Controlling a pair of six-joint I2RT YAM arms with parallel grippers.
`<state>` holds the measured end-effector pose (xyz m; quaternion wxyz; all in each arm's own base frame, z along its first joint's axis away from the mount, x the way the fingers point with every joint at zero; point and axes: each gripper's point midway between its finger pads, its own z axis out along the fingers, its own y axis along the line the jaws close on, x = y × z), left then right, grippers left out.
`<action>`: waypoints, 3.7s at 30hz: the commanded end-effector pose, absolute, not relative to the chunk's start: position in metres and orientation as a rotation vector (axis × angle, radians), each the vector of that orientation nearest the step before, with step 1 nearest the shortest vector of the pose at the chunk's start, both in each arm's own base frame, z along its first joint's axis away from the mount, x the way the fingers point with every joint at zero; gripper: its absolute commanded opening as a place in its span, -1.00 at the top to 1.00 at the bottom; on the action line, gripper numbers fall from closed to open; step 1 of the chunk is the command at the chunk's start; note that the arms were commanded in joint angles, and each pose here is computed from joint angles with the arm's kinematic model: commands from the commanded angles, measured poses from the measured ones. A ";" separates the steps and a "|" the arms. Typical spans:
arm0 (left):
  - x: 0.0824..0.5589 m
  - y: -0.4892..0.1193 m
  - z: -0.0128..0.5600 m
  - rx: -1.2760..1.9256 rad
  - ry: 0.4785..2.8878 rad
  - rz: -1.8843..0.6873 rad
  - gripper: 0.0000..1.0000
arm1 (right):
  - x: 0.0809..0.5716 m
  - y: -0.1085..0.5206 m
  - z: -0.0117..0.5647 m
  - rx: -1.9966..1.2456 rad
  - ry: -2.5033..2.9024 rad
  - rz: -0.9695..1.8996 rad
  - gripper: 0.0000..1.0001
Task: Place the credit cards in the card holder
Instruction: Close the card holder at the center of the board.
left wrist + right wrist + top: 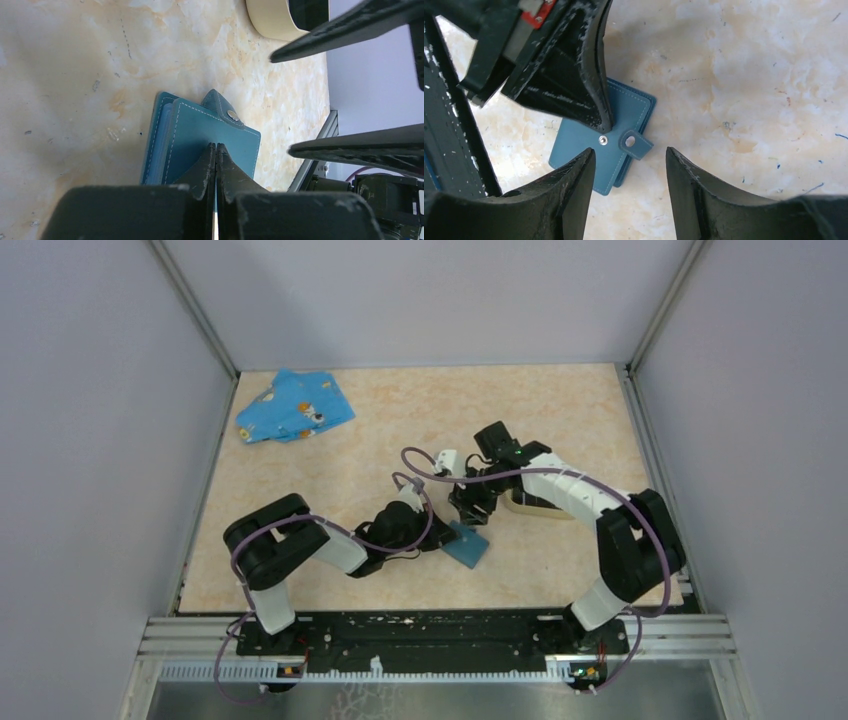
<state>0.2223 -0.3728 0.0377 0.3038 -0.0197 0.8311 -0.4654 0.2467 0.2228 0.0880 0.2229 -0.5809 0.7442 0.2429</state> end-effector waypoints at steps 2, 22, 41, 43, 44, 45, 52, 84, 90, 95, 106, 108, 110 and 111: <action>0.206 -0.351 -0.008 -0.040 2.352 -1.106 1.00 | 0.252 0.235 0.079 -1.586 2.161 0.651 -0.06; 0.204 -0.351 -0.008 -0.048 2.345 -1.127 1.00 | 0.260 0.243 0.061 -1.527 2.288 0.575 0.07; 0.203 -0.350 -0.009 -0.044 2.348 -1.127 1.00 | 0.257 0.246 0.070 -1.521 2.267 0.585 0.74; 0.203 -0.350 -0.009 -0.043 2.348 -1.126 1.00 | 0.253 0.245 0.069 -1.525 2.272 0.603 0.74; 0.203 -0.350 -0.009 -0.043 2.348 -1.127 1.00 | 0.251 0.245 0.068 -1.524 2.275 0.618 0.74; 0.203 -0.350 -0.009 -0.042 2.348 -1.127 1.00 | 0.250 0.245 0.068 -1.520 2.278 0.635 0.72; 0.203 -0.350 -0.009 -0.044 2.346 -1.129 1.00 | 0.255 0.244 0.068 -1.481 2.289 0.647 0.54; 0.202 -0.349 -0.008 -0.050 2.344 -1.131 1.00 | 0.249 0.226 0.084 -1.417 2.215 0.713 1.00; 0.202 -0.352 -0.008 -0.057 2.342 -1.156 1.00 | 0.231 0.219 0.075 -1.459 2.148 0.731 1.00; 0.202 -0.355 -0.009 -0.051 2.346 -1.167 1.00 | 0.227 0.223 0.065 -1.458 2.158 0.754 1.00; 0.202 -0.355 -0.008 -0.048 2.345 -1.165 1.00 | 0.220 0.238 0.062 -1.463 2.161 0.788 1.00; 0.202 -0.355 -0.009 -0.046 2.346 -1.163 1.00 | 0.217 0.238 0.058 -1.476 2.174 0.787 1.00; 0.202 -0.355 -0.008 -0.047 2.344 -1.163 1.00 | 0.215 0.237 0.055 -1.489 2.181 0.786 1.00; 0.202 -0.355 -0.009 -0.048 2.345 -1.161 1.00 | 0.213 0.236 0.053 -1.496 2.188 0.784 1.00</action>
